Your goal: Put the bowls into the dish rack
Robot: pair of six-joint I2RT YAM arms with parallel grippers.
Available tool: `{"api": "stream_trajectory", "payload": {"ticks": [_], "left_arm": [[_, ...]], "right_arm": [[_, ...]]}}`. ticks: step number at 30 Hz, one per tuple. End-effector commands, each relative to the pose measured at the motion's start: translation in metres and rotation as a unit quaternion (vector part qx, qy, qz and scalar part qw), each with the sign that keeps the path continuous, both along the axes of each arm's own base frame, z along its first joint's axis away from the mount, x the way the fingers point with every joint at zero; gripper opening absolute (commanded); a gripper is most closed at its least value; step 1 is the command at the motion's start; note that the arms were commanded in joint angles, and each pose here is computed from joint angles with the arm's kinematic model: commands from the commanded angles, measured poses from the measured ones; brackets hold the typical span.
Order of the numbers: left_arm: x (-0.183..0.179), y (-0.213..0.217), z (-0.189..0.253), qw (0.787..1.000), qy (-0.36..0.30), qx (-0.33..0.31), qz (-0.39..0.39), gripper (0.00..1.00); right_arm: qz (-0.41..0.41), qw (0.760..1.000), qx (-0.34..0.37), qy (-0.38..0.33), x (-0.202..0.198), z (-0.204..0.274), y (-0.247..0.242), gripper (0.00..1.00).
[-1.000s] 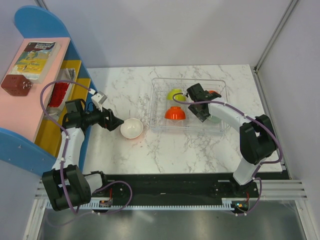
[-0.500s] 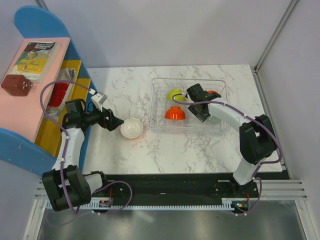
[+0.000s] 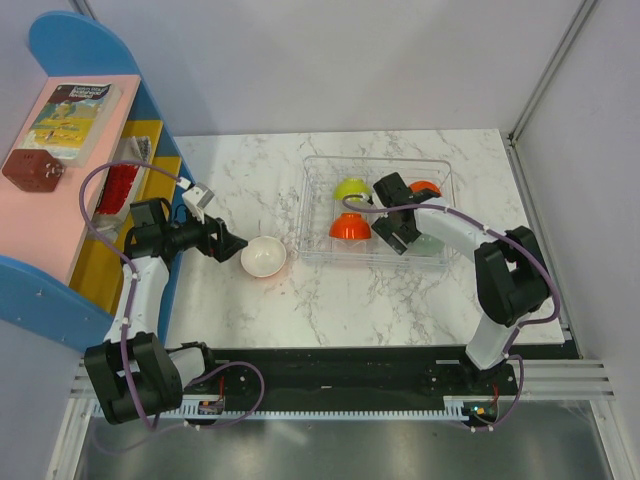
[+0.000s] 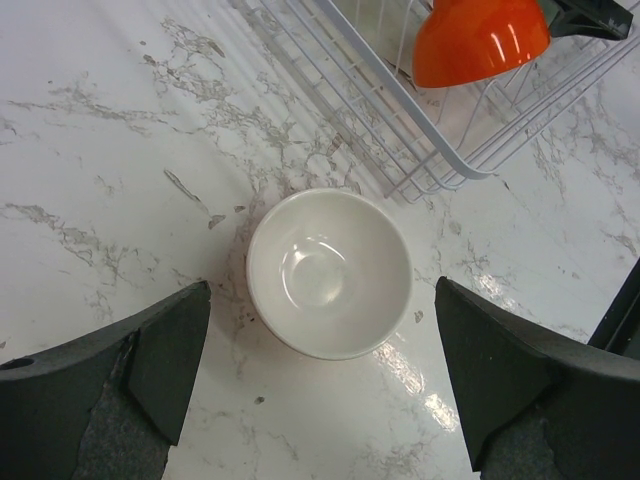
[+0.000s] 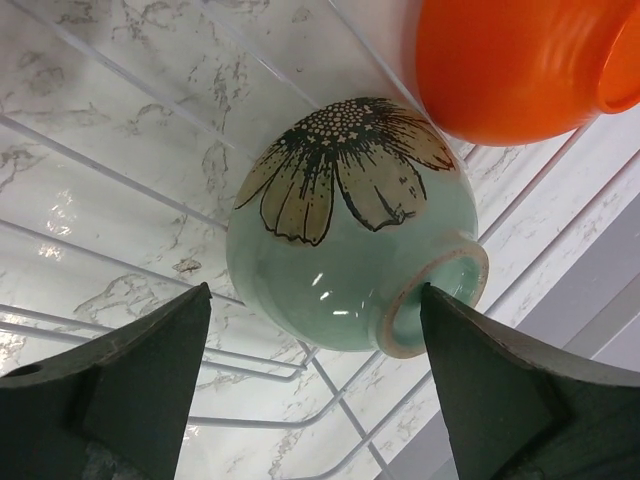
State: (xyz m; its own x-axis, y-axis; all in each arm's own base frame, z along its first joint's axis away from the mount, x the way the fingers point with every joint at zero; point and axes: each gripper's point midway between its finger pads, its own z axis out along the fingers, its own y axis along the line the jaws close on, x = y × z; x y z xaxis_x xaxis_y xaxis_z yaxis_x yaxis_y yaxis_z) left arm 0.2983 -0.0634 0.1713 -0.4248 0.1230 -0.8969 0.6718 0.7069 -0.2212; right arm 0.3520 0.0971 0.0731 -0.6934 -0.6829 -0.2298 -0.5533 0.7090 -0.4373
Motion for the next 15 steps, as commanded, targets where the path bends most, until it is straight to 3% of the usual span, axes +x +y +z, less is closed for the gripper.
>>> {"api": "stream_trajectory", "payload": {"ticks": [1,8,15], "left_arm": [[0.000,0.000,0.008,0.999,-0.030,0.007,-0.009,1.00],[0.003,0.001,0.007,1.000,-0.028,0.007,-0.008,1.00],[0.015,0.010,0.001,1.000,-0.011,0.017,0.010,1.00]], "right_arm": [[-0.004,0.996,0.060,0.070,-0.027,-0.034,0.019,0.92],[0.007,0.996,0.080,0.046,-0.015,-0.013,0.027,0.98],[0.020,0.994,0.097,-0.037,0.011,0.060,0.033,0.98]]}}
